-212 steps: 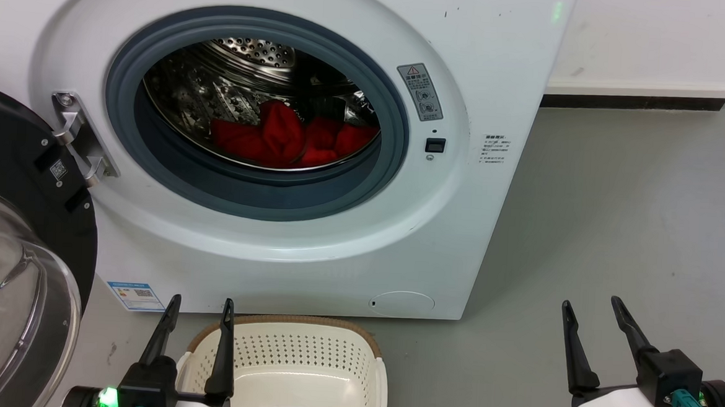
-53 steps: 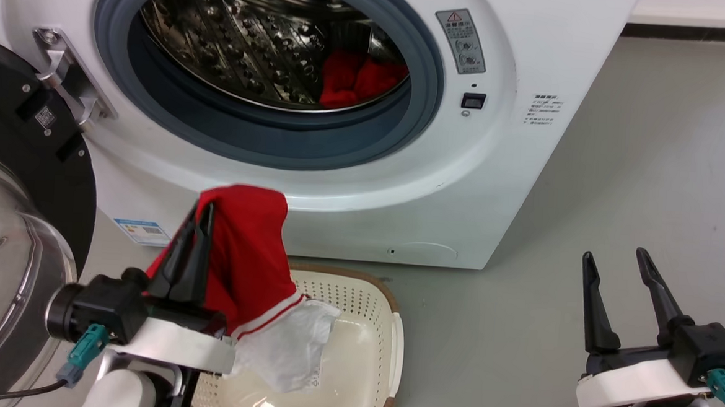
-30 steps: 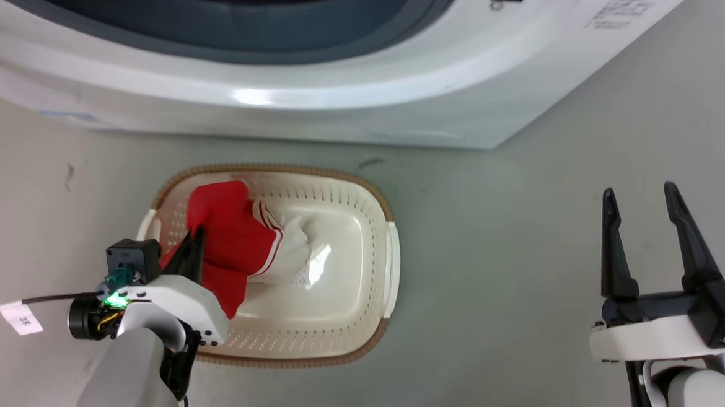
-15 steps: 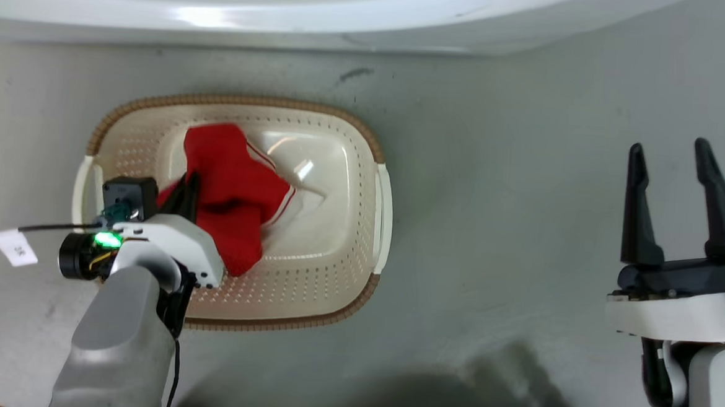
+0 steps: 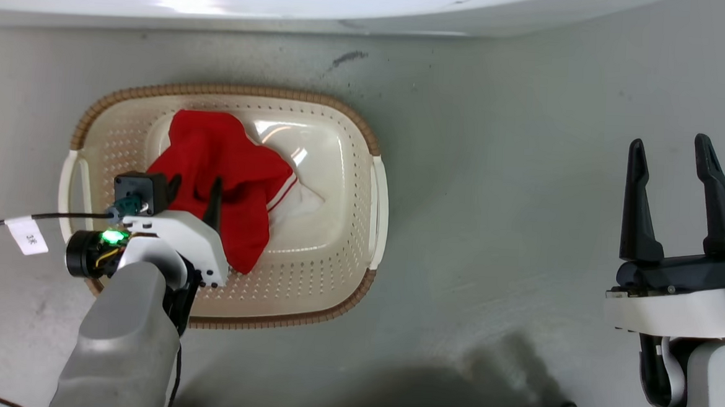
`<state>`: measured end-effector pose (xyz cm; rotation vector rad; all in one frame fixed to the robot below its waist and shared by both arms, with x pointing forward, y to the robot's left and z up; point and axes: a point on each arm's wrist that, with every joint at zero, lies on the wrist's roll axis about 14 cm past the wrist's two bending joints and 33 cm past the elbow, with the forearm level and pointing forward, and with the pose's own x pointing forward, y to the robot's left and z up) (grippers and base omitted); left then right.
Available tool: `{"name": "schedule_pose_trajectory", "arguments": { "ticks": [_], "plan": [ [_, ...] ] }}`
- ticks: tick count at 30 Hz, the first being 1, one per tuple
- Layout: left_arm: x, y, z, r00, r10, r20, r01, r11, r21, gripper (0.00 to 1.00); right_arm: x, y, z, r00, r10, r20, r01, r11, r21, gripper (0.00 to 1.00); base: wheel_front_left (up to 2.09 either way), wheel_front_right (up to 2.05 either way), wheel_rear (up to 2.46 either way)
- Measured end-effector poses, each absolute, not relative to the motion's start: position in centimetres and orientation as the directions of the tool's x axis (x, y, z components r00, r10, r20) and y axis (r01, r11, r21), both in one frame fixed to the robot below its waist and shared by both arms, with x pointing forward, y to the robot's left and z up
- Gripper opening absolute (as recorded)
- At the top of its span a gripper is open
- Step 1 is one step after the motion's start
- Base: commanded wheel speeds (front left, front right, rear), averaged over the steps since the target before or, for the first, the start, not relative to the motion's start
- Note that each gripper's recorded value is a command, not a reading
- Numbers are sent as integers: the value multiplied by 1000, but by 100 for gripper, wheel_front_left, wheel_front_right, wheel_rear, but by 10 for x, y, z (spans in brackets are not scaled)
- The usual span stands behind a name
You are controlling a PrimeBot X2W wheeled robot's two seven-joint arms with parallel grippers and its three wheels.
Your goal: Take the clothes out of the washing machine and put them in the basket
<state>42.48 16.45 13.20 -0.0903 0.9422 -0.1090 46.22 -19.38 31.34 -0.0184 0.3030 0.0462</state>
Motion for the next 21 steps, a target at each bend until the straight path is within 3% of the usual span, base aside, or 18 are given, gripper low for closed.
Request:
{"name": "schedule_pose_trajectory", "arguments": {
  "ticks": [9,17,21],
  "plan": [
    [423,161,179,654,-161,-739,122,987,-107,100,467,-188,356,975,57,-213,-59,998,-3,100,0,0,0],
    [433,156,252,791,-173,-586,107,983,-146,100,456,-190,400,989,48,-137,-49,999,-1,100,0,0,0],
    [435,148,289,834,-225,-503,175,974,-145,100,448,-181,417,992,70,-105,-70,998,11,100,0,0,0]
  ]
}}
